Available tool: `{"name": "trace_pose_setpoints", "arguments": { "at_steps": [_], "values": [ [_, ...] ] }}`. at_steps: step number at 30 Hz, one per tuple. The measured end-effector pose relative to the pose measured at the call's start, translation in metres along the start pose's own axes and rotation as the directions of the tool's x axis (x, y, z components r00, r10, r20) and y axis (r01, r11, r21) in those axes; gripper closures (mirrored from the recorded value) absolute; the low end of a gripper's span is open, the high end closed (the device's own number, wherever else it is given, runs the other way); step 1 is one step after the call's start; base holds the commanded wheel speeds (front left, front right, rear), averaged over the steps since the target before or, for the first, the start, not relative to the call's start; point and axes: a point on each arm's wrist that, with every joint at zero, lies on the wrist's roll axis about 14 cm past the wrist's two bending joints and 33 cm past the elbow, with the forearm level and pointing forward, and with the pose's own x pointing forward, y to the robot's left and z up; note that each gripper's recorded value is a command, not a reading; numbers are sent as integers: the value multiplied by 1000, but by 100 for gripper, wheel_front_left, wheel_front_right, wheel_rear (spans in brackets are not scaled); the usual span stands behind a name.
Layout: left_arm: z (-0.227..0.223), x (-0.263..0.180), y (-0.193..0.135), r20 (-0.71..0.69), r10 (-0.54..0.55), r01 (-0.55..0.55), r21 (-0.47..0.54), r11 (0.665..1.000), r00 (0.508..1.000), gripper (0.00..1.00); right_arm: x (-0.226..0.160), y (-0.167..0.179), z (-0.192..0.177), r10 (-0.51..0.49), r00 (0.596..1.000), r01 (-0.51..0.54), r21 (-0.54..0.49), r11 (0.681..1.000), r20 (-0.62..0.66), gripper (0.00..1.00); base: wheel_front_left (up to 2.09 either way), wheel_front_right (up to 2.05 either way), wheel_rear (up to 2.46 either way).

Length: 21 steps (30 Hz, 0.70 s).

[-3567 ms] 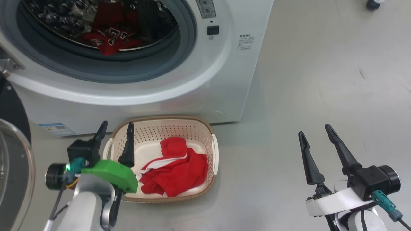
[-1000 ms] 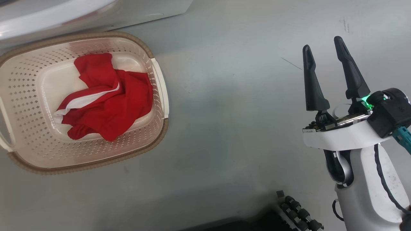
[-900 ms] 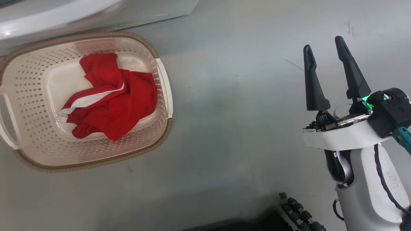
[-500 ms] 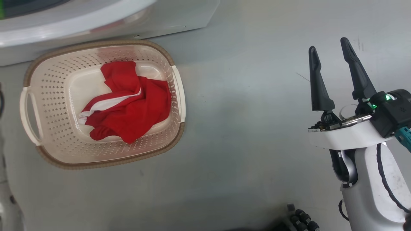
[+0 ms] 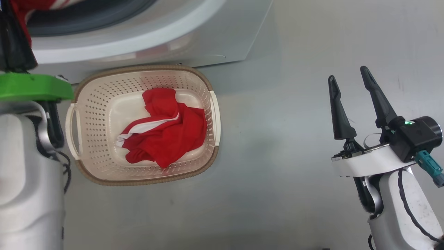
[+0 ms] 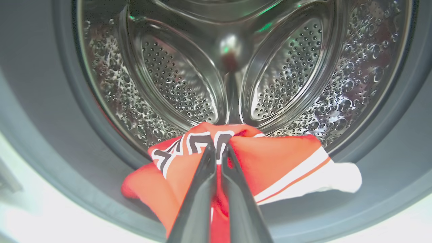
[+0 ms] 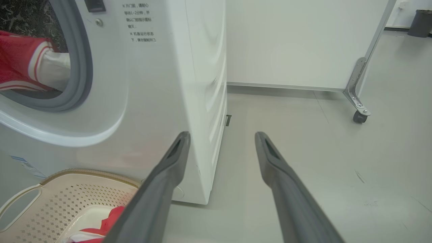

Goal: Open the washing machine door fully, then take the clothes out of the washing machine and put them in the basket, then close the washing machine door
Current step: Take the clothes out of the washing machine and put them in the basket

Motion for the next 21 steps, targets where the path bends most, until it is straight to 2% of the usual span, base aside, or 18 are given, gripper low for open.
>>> {"name": "trace_pose_setpoints", "arguments": {
  "at_steps": [9, 21],
  "values": [
    [19, -52, -7, -1, 14, -14, -43, 999, 1000, 100, -20, 16, 19, 35, 999, -35, 1, 999, 24, 0, 0, 0, 0],
    [108, -97, -17, 202, -24, 28, -17, 999, 979, 100, -49, 42, 40, 85, 995, -85, 1, 996, 57, 0, 0, 0, 0]
  ]
}}
